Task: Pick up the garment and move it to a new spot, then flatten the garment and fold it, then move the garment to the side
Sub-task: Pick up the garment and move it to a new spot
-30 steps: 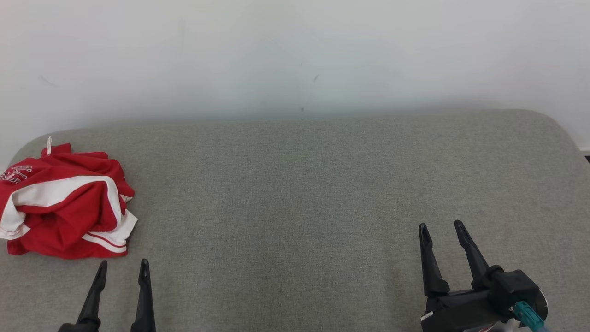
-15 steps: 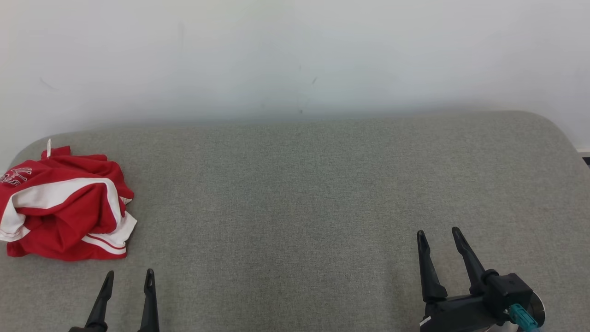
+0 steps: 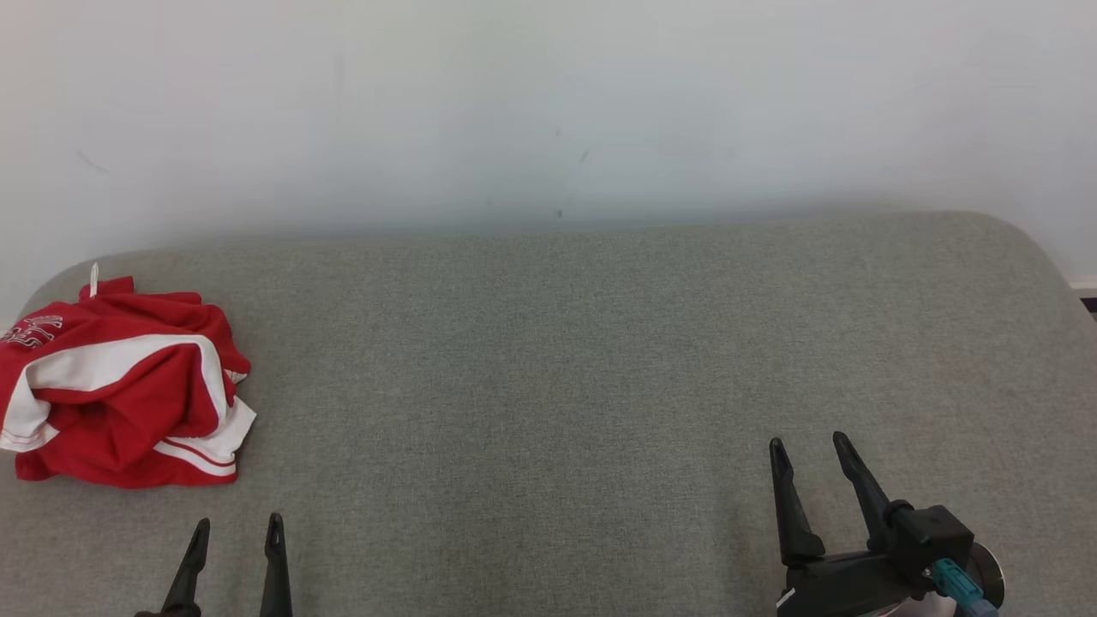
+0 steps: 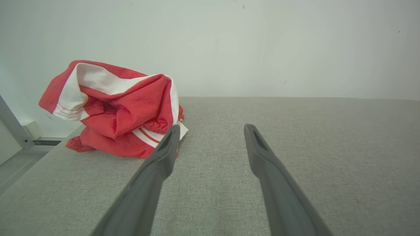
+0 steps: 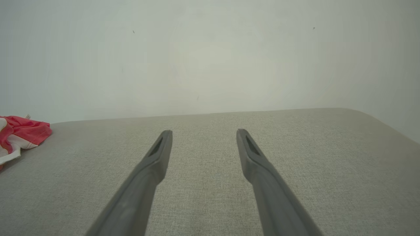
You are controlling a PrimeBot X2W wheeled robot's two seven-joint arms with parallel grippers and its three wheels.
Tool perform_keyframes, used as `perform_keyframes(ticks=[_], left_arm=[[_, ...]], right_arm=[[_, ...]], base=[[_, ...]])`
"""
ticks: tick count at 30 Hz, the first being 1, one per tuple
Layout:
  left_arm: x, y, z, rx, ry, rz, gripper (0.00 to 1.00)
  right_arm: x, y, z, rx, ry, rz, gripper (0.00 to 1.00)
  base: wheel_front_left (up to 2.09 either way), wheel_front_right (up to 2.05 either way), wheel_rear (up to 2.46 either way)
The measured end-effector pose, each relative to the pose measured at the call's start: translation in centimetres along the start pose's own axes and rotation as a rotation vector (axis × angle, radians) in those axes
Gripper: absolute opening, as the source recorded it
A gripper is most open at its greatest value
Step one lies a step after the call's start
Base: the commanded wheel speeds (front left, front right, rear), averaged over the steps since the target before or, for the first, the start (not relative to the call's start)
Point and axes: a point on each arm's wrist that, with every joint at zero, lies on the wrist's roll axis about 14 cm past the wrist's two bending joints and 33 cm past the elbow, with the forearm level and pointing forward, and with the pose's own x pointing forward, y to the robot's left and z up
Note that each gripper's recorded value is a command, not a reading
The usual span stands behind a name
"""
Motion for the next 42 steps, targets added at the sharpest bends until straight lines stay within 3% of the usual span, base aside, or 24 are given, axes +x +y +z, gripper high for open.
perform_keyframes(ticks=[25,42], left_arm=[[-0.3,0.5,0.1,-0.025,-0.006,0.03,1.0],[-4.4,7.1,-0.6,0.011,0.035,0.239,1.0]], right_arm=[[0.4,0.4,-0.4,0.031,0.012,0.008,1.0],[2.8,5.9,-1.9,0.053,0.056,0.165,1.0]], base=[[0.0,0.0,0.0],[0.0,0.0,0.0]])
